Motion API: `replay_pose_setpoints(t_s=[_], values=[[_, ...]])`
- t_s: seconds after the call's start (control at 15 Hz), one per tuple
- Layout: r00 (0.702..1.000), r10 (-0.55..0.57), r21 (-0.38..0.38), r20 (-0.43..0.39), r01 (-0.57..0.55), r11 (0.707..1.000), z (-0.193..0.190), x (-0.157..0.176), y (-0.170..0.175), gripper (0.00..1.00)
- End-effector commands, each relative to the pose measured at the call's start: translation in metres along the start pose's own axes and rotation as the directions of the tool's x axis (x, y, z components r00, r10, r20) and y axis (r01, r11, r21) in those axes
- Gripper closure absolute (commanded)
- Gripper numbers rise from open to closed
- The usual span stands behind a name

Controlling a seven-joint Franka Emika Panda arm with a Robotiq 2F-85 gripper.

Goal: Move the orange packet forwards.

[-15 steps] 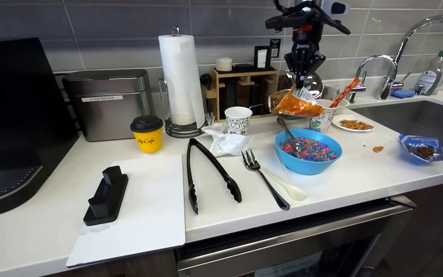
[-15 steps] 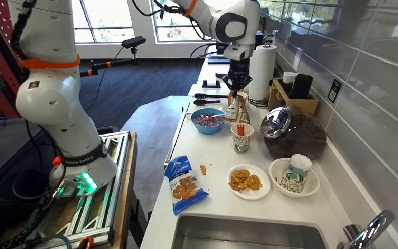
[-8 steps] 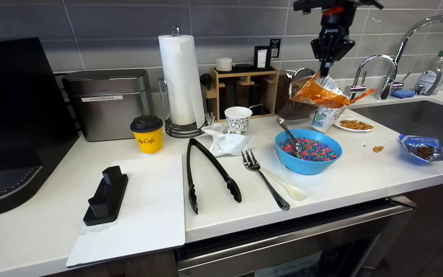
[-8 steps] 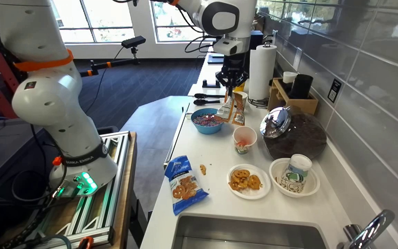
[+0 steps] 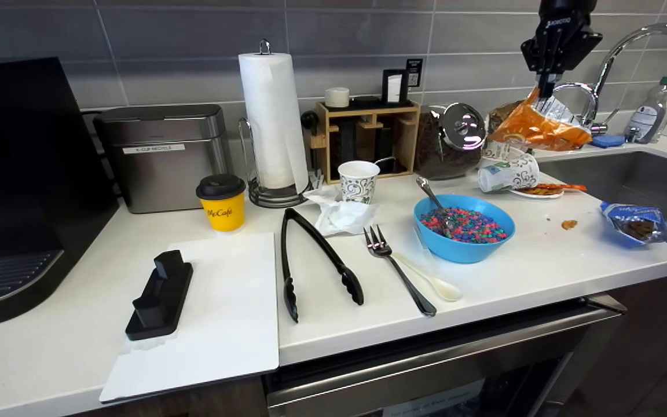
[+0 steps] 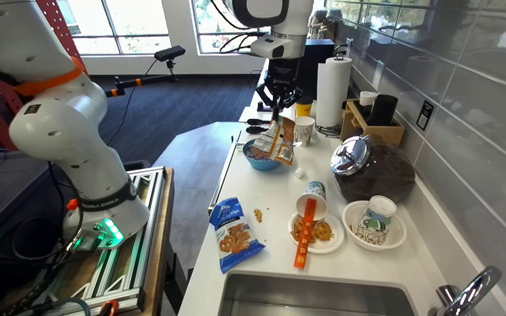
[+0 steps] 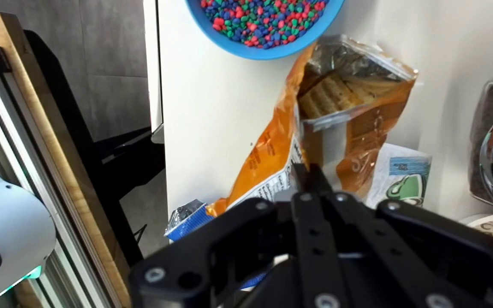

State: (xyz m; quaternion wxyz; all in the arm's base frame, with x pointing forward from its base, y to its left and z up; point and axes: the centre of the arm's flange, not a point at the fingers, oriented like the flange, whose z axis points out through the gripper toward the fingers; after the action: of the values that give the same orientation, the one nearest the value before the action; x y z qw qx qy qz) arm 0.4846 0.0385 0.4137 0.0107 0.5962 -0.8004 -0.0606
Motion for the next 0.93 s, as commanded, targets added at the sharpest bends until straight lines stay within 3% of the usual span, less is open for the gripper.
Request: replay_pose_setpoints(t_s=[0.0, 0.4, 0.87], values=[[0.997, 0.076, -0.021, -0.020, -0.076, 0.997, 0.018, 0.012, 0.019, 1.00], [0.984, 0.160, -0.097, -0.084, -0.168, 0.981, 0.081, 0.025, 0.054, 1.00], [0.972, 0.220, 0.023, -0.079, -0.218, 0.976, 0.163, 0.015, 0.073, 1.00]])
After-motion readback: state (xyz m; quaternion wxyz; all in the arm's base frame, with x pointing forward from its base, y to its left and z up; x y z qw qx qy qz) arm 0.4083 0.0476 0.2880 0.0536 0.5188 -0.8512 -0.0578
